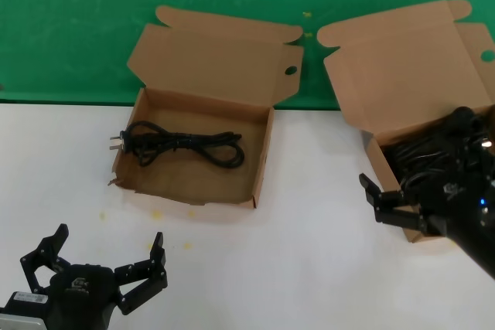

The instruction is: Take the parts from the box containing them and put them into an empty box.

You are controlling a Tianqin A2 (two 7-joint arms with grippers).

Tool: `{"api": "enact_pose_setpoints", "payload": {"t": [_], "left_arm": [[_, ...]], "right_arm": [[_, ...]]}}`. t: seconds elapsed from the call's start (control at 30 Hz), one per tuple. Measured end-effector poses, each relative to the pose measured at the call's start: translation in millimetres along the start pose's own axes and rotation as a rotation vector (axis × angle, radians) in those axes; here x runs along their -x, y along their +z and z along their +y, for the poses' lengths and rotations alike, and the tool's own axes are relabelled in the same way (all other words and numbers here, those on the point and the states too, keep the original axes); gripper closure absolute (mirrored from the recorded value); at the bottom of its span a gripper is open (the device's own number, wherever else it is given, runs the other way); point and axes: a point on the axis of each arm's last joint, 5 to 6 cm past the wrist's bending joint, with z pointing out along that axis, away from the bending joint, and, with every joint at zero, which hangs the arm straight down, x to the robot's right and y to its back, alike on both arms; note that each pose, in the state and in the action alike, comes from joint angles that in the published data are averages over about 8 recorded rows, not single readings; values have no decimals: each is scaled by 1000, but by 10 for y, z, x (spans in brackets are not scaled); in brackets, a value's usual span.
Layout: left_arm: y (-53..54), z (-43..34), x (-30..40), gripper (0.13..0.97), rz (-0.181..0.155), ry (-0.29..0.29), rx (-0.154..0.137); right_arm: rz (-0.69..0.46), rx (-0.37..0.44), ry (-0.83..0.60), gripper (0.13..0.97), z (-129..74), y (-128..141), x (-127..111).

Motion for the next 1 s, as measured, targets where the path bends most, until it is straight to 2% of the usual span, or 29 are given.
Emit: {"api": "enact_pose_setpoints", "payload": {"t": [0.5, 1.0], "left_arm": [[0, 0, 0, 132, 0, 0, 0], [0, 0, 0, 132, 0, 0, 0]], "right_arm": [[107, 25, 102, 130, 309, -272, 320], [240, 83, 191, 130, 598, -646, 593]]}}
